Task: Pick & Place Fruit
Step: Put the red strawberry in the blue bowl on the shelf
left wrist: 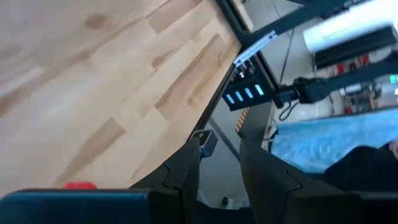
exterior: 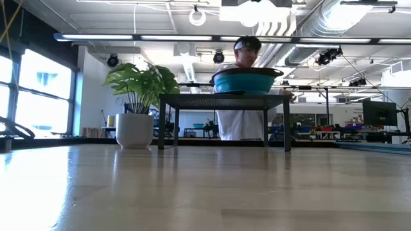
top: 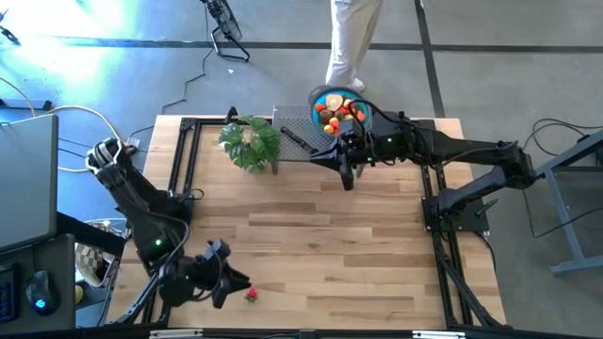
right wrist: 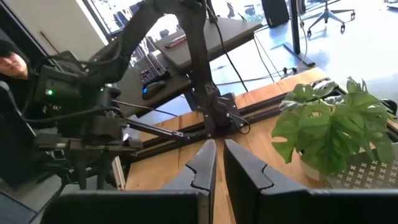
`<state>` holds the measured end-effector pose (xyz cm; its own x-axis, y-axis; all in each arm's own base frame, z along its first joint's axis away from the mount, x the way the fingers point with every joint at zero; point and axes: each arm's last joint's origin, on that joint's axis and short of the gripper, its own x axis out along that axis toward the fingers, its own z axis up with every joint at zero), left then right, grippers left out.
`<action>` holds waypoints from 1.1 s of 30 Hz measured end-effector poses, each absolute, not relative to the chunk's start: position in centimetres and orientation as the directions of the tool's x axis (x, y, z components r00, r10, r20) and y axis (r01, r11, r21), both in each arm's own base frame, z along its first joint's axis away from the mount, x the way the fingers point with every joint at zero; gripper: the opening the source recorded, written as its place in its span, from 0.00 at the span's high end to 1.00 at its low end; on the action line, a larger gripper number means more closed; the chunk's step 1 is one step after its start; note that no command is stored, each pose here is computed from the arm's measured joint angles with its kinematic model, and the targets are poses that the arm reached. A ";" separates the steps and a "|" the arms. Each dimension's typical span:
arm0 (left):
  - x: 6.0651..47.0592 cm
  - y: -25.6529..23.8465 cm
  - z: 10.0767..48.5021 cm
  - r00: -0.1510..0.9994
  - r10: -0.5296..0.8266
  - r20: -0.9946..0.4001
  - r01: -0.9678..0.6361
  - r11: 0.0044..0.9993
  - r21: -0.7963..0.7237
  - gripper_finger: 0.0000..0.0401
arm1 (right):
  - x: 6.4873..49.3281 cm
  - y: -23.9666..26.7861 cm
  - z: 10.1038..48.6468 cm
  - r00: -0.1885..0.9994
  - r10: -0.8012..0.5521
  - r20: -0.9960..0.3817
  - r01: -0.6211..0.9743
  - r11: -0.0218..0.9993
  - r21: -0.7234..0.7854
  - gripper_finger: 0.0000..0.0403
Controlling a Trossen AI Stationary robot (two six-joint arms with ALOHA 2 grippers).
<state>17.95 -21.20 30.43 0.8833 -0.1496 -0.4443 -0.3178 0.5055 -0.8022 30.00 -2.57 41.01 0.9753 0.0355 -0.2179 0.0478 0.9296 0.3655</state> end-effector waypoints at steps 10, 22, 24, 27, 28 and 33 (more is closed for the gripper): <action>19.0 -23.0 27.5 0.860 -0.099 -0.501 -0.440 0.354 -0.825 0.72 | 29.8 -3.0 40.5 0.960 0.023 -0.277 0.073 0.941 0.329 0.94; 20.0 -24.9 23.4 0.758 -0.122 -0.641 -0.629 0.125 -0.767 0.72 | 29.6 -3.6 40.1 0.949 0.005 -0.315 0.096 0.947 0.305 0.94; 20.5 -25.6 23.4 0.746 -0.116 -0.655 -0.645 0.115 -0.755 0.74 | 29.6 -3.7 40.1 0.949 0.002 -0.314 0.096 0.951 0.295 0.94; 21.1 -26.5 24.8 0.716 -0.111 -0.689 -0.679 0.119 -0.725 0.79 | 29.6 -3.8 40.1 0.949 0.000 -0.315 0.094 0.955 0.282 0.94; 21.3 -26.9 25.2 0.694 -0.112 -0.711 -0.701 0.119 -0.703 0.81 | 29.6 -3.8 40.1 0.949 0.000 -0.315 0.093 0.955 0.282 0.94; 21.5 -27.7 25.5 0.525 -0.071 -0.848 -0.839 0.127 -0.529 0.91 | 29.6 -3.8 40.1 0.950 0.000 -0.314 0.092 0.956 0.279 0.94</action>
